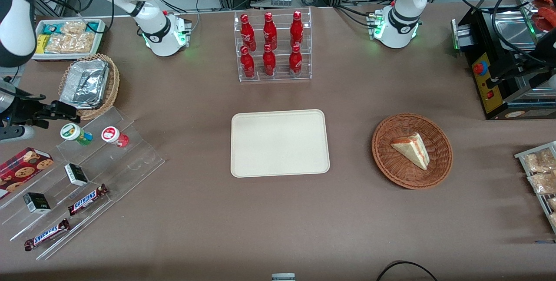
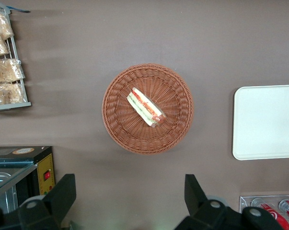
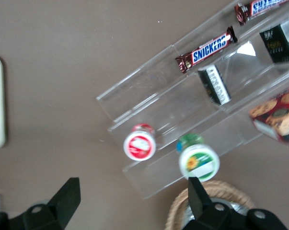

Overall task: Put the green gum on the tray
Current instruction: 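Lower the right gripper onto the green-lidded gum jar on the acrylic stand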

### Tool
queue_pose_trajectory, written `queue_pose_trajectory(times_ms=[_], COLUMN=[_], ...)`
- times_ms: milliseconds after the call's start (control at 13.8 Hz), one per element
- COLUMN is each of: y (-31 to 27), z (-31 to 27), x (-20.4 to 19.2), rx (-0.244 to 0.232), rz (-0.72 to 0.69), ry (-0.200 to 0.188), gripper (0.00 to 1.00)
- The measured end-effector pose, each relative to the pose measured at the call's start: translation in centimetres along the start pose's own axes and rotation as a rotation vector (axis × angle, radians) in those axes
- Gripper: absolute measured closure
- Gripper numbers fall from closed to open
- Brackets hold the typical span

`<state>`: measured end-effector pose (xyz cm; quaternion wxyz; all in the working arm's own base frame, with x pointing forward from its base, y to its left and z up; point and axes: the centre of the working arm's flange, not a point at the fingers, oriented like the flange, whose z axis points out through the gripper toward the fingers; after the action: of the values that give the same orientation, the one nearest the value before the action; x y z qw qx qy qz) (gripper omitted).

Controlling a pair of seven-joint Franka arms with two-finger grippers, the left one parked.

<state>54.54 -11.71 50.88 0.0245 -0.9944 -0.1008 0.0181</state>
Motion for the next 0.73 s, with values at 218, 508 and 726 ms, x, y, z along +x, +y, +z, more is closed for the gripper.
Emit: queue_pose_trajectory(times_ms=[218,508,726], y=[4.1,5.3,6.2], z=[3.7,7.9,9.6], x=[-2.4,-4.0,-5.2], rx=[-0.020,-0.050,-0.060], rz=[-0.188,-0.288,-0.331], ry=[0.046,0.081,0.089], gripper=[0.00,0.00,0.00])
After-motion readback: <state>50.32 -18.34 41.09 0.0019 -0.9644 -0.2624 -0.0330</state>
